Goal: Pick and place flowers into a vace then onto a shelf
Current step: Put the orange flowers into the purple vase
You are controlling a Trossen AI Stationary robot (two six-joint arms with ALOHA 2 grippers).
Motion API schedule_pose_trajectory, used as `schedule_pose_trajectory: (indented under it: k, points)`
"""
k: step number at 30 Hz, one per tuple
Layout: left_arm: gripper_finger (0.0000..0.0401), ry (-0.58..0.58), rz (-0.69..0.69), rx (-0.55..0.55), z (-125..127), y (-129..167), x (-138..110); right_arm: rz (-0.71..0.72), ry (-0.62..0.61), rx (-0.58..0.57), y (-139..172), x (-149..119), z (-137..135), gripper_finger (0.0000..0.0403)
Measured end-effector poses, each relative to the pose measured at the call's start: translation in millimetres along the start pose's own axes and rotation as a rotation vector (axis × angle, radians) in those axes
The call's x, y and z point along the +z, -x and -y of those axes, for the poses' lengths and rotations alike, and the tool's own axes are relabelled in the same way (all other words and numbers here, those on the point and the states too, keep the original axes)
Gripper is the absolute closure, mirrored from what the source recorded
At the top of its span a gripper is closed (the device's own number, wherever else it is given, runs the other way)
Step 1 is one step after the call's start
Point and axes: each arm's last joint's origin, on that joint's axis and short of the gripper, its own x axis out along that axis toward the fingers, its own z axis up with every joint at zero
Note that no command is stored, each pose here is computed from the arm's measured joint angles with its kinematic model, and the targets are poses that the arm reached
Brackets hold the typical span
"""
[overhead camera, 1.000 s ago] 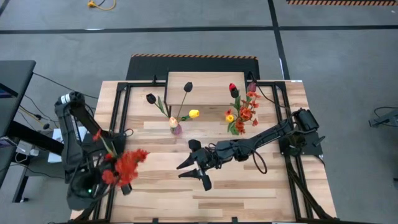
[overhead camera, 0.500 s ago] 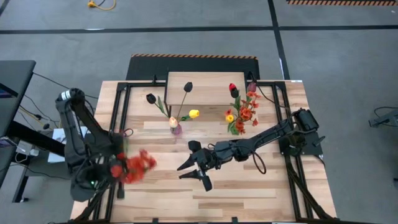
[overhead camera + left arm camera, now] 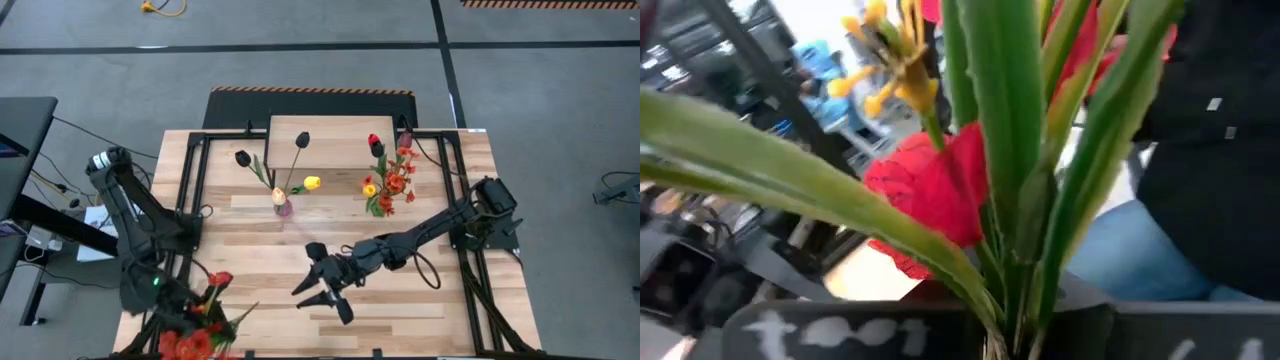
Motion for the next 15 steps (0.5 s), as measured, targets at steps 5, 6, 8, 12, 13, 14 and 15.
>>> schedule_pose_trajectory:
  k: [5,6,8,12,13,14,15]
  points:
    - [0.0401,-0.043,0.03,-0.126,-41.5,9.6,-7.8,-0.006,0.032,0.026,0.5,0.7,-14.6,0.0282]
    - [0.0401,-0.043,0.029,-0.147,-49.1,12.3,-10.3,-0.011,0.033,0.03,0.3,-0.3,-16.7,0.0282]
    - [0.0401,-0.046,0.038,-0.187,-64.1,20.3,-14.3,-0.013,0.034,0.039,0.0,-1.1,-20.6,0.0282]
    - [0.0401,-0.053,0.075,-0.266,-89.3,38.6,-21.1,-0.014,0.035,0.042,-0.2,-1.7,-23.7,0.0282]
    - [0.0401,-0.048,0.085,-0.272,-94.8,44.0,-22.1,-0.012,0.035,0.034,-0.2,-1.6,-23.4,0.0282]
    - [0.0401,-0.044,0.092,-0.268,-100.2,49.8,-22.8,-0.008,0.035,0.019,-0.3,-1.5,-23.3,0.0282]
    - [0.0401,-0.039,0.091,-0.254,-105.5,56.3,-24.0,-0.006,0.035,0.002,-0.3,-1.6,-23.5,0.0282]
